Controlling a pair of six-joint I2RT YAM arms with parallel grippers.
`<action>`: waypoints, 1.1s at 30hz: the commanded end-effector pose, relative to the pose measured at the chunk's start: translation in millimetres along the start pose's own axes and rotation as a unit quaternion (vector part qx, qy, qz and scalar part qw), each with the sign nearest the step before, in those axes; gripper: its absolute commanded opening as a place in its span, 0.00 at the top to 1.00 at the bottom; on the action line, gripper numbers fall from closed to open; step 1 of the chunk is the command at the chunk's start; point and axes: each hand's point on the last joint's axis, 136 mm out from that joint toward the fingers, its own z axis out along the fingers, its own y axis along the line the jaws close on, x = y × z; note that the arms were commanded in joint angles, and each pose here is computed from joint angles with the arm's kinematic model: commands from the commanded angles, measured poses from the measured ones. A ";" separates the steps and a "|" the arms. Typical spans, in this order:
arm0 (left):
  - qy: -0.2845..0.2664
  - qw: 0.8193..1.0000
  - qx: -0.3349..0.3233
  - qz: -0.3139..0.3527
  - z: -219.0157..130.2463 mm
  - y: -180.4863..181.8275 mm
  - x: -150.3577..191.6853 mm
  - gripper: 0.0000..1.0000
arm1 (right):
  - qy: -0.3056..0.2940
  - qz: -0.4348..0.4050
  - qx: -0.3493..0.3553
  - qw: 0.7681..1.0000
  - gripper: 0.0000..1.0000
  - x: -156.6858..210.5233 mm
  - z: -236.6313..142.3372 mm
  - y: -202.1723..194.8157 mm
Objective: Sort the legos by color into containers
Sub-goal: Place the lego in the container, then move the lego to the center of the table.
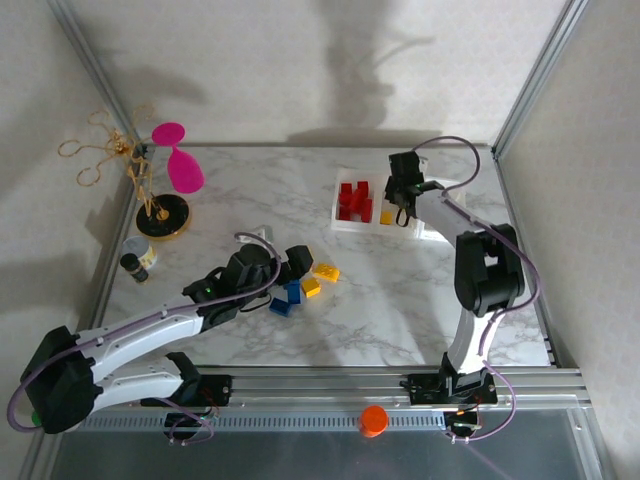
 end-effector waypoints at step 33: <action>-0.052 0.998 -0.025 -0.012 -57.6 39.8 -6.6 0.00 | 0.098 -0.110 -0.178 0.973 0.21 182.8 -136.7 114.7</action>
